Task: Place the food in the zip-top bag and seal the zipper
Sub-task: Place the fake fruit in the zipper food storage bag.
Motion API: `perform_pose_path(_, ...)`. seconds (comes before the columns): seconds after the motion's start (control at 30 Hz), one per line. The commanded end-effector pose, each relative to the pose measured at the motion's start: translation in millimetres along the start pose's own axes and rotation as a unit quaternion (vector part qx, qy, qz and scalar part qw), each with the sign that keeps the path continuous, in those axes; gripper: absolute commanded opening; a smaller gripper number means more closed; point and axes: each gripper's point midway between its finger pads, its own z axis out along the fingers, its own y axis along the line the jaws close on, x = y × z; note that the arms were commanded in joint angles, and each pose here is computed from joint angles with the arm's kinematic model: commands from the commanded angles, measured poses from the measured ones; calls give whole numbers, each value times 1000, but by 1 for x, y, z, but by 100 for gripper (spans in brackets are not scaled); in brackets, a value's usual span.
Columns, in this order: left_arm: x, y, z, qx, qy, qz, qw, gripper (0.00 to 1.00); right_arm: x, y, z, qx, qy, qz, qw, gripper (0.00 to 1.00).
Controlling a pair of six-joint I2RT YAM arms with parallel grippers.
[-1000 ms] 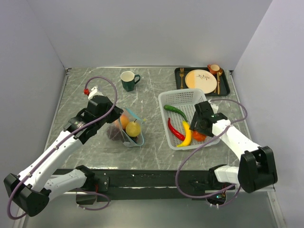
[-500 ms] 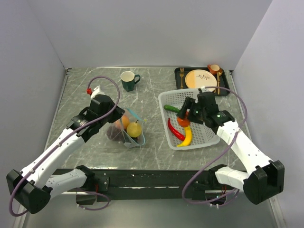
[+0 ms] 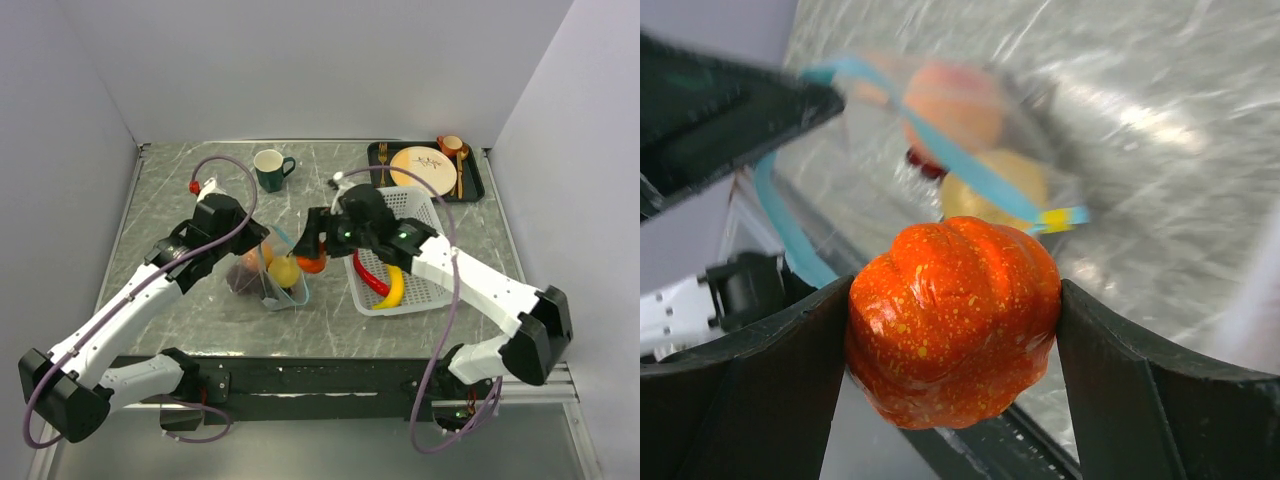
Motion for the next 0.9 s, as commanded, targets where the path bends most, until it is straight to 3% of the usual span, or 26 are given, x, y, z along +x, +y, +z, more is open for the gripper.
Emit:
perform_pose_path(0.0,-19,-37,-8,58,-19,1,998,3,4,34,10,-44,12,-25,999,36)
perform_pose_path(0.27,-17,-47,-9,78,-10,-4,997,3,11,44,31,-41,31,-43,998,37)
perform_pose_path(0.47,-20,-49,-15,81,-14,-2,997,2,16,44,50,-36,49,-56,997,44)
perform_pose_path(0.57,-24,-50,-21,85,-22,-5,996,3,15,47,53,-44,55,-70,995,52)
perform_pose_path(0.8,-38,-44,-33,72,-53,-6,996,5,8,51,43,-47,50,-112,991,87)
perform_pose_path(0.87,-39,-40,-37,66,-60,-9,996,6,5,49,40,-41,44,-114,992,89)
